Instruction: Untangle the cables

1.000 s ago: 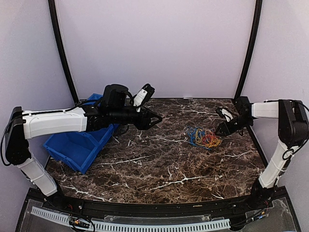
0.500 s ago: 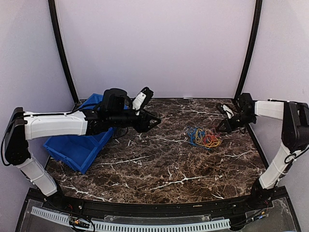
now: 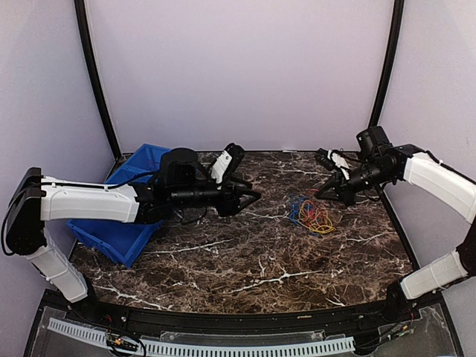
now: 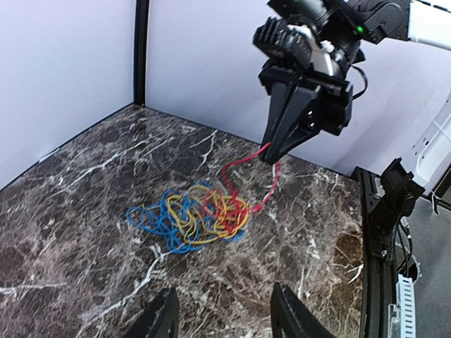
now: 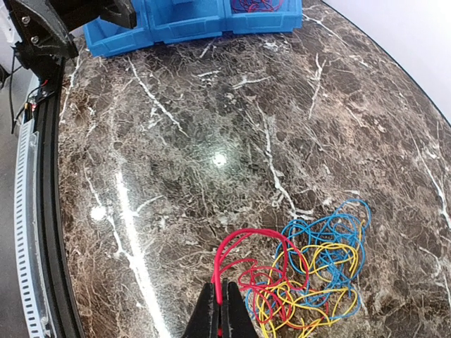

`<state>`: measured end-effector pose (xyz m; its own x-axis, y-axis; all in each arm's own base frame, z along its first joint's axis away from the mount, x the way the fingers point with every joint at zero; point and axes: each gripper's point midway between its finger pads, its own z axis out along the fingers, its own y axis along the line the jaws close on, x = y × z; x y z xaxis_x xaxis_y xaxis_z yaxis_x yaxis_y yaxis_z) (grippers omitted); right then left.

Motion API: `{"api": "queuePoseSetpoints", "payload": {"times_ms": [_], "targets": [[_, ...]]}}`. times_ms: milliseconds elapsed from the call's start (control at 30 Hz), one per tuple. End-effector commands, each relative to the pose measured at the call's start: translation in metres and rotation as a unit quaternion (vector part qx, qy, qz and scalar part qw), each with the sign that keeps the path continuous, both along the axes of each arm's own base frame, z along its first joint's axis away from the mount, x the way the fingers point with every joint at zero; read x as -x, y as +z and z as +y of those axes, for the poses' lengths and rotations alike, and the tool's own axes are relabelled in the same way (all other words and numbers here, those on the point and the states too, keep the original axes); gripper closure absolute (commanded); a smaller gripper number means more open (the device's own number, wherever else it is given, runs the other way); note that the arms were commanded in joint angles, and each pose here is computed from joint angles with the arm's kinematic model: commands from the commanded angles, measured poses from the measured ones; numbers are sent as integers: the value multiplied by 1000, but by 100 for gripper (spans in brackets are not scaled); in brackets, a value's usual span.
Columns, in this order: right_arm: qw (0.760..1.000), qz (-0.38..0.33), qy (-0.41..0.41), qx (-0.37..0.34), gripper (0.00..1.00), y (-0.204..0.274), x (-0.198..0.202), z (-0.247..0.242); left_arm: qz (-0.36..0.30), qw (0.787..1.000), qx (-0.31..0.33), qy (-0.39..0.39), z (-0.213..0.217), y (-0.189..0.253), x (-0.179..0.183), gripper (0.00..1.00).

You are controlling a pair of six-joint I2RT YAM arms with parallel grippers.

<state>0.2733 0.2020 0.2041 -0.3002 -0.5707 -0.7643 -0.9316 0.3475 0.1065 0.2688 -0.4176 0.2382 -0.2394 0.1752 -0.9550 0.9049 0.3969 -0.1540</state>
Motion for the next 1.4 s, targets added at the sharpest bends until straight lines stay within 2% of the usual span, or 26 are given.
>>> {"api": "queuePoseSetpoints", "payload": {"times_ms": [0,167,333,500,733,900,1033,1167,1233,1267,1333,1367], "targets": [[998,6,55,-26,98,6,27,14,-45,995,84,-32,-20,42,26,53],[994,23,104,-35,97,12,50,28,-61,989,118,-69,-47,42,40,52],[992,22,119,-38,95,26,55,32,-63,987,114,-91,-69,26,38,50],[991,26,125,-44,95,32,56,35,-62,989,107,-87,-92,9,32,38],[988,36,138,-54,95,39,59,38,-98,986,113,-69,-107,-2,19,37],[988,40,139,-55,95,37,62,38,-119,981,135,-73,-123,-2,12,40],[988,45,140,-56,95,37,66,36,-132,978,151,-50,-131,2,-1,52],[988,39,138,-55,95,38,68,35,-153,971,179,-41,-133,12,-5,58],[988,37,138,-54,95,38,69,34,-159,969,187,-28,-135,16,-11,69],[988,38,138,-54,95,35,69,34,-164,967,193,-13,-133,22,-16,80],[991,30,126,-44,94,28,64,32,-169,965,200,17,-125,31,-23,96],[993,21,108,-36,93,23,57,31,-170,964,203,30,-121,34,-25,98]]}}
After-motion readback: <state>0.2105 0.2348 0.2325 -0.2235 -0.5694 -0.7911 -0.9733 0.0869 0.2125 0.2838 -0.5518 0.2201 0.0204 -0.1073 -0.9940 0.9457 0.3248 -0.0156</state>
